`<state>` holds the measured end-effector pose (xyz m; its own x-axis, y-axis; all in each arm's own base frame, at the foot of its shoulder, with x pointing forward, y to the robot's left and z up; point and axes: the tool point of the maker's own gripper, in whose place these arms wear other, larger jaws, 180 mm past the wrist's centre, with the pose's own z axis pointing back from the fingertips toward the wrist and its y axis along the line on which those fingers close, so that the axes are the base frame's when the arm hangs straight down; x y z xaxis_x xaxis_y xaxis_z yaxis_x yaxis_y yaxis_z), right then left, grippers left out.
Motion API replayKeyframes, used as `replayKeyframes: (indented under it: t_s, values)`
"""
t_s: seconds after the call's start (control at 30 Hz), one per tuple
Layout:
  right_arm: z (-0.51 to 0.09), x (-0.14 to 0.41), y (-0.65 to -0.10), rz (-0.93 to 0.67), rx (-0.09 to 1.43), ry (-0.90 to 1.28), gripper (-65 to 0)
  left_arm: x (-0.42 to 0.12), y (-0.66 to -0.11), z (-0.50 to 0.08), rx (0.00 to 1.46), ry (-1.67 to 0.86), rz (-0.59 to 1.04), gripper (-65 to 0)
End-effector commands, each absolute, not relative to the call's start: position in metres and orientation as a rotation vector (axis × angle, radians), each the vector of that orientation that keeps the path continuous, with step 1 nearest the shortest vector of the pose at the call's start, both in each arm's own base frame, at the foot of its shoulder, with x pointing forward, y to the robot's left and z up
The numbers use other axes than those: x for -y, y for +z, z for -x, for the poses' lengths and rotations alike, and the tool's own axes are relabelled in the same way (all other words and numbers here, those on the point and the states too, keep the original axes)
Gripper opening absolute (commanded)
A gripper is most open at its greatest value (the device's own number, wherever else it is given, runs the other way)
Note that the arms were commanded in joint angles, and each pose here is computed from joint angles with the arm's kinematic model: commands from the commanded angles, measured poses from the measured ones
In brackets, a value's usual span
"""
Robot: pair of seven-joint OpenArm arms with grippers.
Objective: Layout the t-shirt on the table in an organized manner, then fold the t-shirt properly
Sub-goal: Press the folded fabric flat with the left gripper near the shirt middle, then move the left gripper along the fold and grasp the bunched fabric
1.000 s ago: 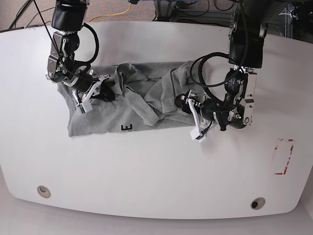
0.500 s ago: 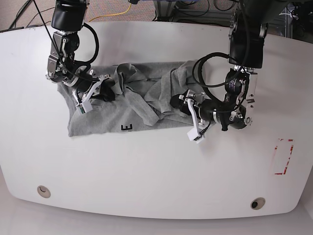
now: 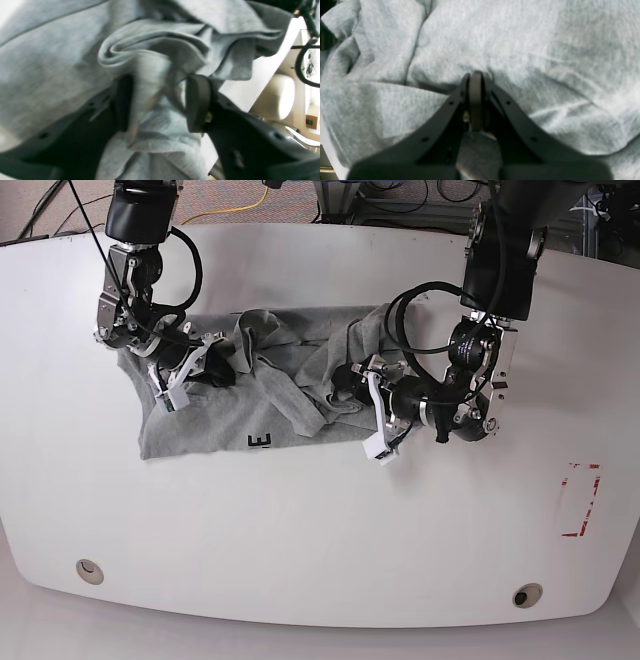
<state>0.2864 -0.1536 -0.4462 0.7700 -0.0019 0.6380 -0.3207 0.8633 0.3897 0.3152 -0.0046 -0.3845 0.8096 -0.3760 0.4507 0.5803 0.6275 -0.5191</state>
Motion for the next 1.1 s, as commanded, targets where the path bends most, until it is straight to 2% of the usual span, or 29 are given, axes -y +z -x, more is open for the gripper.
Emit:
replayKeyframes:
  t_s: [0.0, 0.17, 0.5, 0.73, 1.07]
  values:
    - [-0.241, 0.171, -0.488, -0.374, 0.412, 0.246, -63.1, 0.009, -0.368, -0.328, 0.369, -0.576, 0.715, -45.0]
    - [-0.241, 0.172, -0.488, -0.372, 0.411, 0.247, -63.1, 0.009, -0.367, -0.329, 0.372, -0.577, 0.716, -53.3]
    - [-0.241, 0.172, -0.488, -0.372, 0.411, 0.247, -63.1, 0.016, -0.362, -0.333, 0.407, -0.573, 0.739, -54.2]
    - [-0.241, 0.174, -0.488, -0.368, 0.411, 0.248, -63.1, 0.055, -0.337, -0.321, 0.437, -0.659, 0.834, -54.2]
    - [-0.241, 0.175, -0.488, -0.366, 0.410, 0.248, -63.1, 0.107, -0.324, -0.295, 0.407, -0.749, 0.944, -54.2]
